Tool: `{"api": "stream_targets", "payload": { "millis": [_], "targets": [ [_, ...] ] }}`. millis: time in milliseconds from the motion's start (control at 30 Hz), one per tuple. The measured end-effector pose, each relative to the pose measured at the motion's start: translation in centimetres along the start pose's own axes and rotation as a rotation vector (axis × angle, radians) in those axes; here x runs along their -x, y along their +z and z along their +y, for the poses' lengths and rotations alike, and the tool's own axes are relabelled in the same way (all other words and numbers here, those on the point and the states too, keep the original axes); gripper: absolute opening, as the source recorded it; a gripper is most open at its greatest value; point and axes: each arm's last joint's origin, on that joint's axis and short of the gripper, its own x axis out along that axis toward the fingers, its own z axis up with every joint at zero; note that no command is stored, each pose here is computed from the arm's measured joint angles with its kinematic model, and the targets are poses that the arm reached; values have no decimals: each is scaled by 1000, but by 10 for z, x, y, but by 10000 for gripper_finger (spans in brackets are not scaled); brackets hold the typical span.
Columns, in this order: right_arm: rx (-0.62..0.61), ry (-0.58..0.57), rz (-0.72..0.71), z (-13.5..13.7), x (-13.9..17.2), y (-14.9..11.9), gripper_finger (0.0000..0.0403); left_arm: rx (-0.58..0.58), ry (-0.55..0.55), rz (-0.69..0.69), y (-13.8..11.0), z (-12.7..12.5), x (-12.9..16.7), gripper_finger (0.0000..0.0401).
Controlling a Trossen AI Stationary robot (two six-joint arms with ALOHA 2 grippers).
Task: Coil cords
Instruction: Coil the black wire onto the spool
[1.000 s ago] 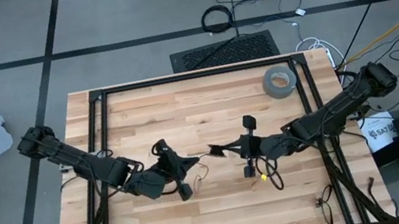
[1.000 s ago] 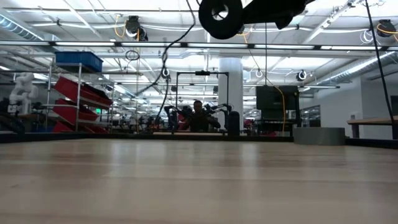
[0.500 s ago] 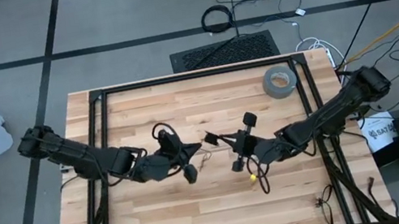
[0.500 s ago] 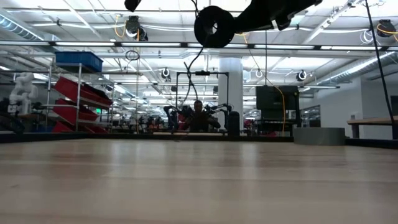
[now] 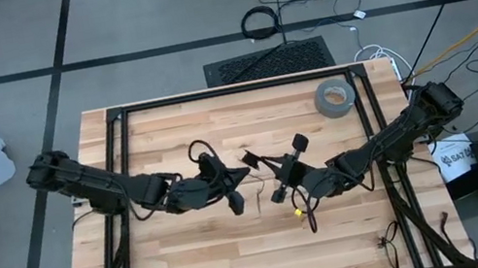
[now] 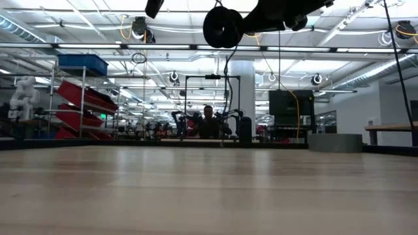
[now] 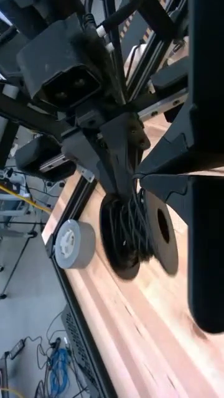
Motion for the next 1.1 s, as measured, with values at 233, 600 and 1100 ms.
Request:
{"api": "stream_targets", "payload": {
  "millis": [233, 600, 1100],
  "targets": [
    [-34, -28, 0, -1, 0, 0, 0, 27, -13, -41, -6, -5, -16, 6],
    [-68, -24, -3, -1, 0, 1, 0, 17, -30, -82, -3, -7, -20, 19],
    [-140, 8, -50, -1, -1, 8, 0, 7, -67, -93, -4, -11, -21, 126]
  ]
}}
